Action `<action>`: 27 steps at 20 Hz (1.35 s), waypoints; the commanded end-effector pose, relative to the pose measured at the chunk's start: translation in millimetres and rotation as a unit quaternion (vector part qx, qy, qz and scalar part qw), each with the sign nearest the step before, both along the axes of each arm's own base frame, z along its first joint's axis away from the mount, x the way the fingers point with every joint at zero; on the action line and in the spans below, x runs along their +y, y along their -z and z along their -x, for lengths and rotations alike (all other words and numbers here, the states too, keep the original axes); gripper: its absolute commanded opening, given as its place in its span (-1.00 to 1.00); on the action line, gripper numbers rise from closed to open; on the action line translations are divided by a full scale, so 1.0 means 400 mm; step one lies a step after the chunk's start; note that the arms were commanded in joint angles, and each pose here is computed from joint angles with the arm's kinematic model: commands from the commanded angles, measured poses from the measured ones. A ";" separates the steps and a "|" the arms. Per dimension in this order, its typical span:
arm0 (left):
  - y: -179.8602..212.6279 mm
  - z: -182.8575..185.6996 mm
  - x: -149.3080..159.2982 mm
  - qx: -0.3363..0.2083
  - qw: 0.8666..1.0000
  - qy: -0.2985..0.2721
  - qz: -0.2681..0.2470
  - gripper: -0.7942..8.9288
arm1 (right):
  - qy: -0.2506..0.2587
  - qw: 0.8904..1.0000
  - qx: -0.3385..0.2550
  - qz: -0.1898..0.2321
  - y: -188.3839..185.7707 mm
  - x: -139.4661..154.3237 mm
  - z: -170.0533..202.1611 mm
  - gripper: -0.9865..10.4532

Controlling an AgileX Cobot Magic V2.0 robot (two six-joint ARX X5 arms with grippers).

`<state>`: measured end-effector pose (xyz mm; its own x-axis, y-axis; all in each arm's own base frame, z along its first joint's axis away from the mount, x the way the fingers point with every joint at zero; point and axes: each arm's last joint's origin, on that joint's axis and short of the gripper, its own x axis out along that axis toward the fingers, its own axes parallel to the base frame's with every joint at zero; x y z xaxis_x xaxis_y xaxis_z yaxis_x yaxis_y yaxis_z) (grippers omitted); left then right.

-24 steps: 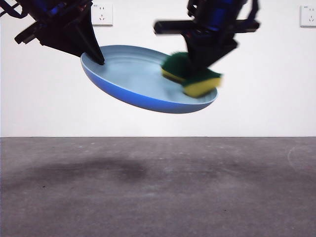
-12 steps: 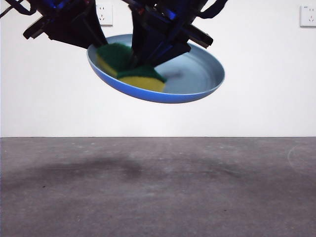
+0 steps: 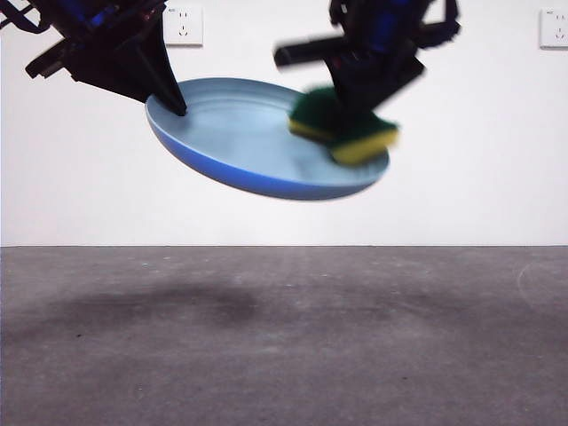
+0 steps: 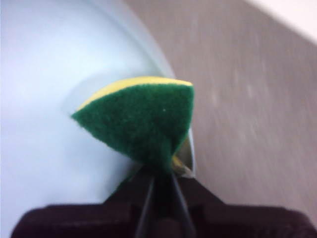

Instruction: Pick up the plate,pick up the cloth,clean the plate with the cloth

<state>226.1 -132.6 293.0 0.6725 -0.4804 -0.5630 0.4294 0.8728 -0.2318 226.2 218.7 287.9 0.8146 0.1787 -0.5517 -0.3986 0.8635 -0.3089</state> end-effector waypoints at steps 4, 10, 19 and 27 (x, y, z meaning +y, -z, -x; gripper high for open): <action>0.046 -0.030 -0.008 0.002 0.996 -0.012 -0.086 -0.85 | -0.027 0.995 -0.066 -0.069 -0.089 -0.026 0.031 -0.86; 0.131 -0.094 -0.019 0.032 0.990 -0.033 -0.134 -0.85 | -0.023 0.995 -0.067 -0.071 -0.141 -0.084 0.083 -0.86; 0.262 -0.186 -0.003 0.068 0.980 -0.061 -0.175 -0.85 | -0.008 0.999 -0.024 -0.047 -0.158 -0.154 0.144 -0.86; 0.288 -0.209 0.024 0.073 0.975 -0.086 -0.193 -0.14 | 0.020 0.998 0.008 -0.054 -0.138 -0.159 0.129 -0.86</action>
<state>308.3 -124.9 181.6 0.6279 -0.1133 -0.7700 0.2465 0.9674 0.0586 171.3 152.9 348.6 0.8209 0.2117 -0.5303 -0.3807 0.8951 -0.2320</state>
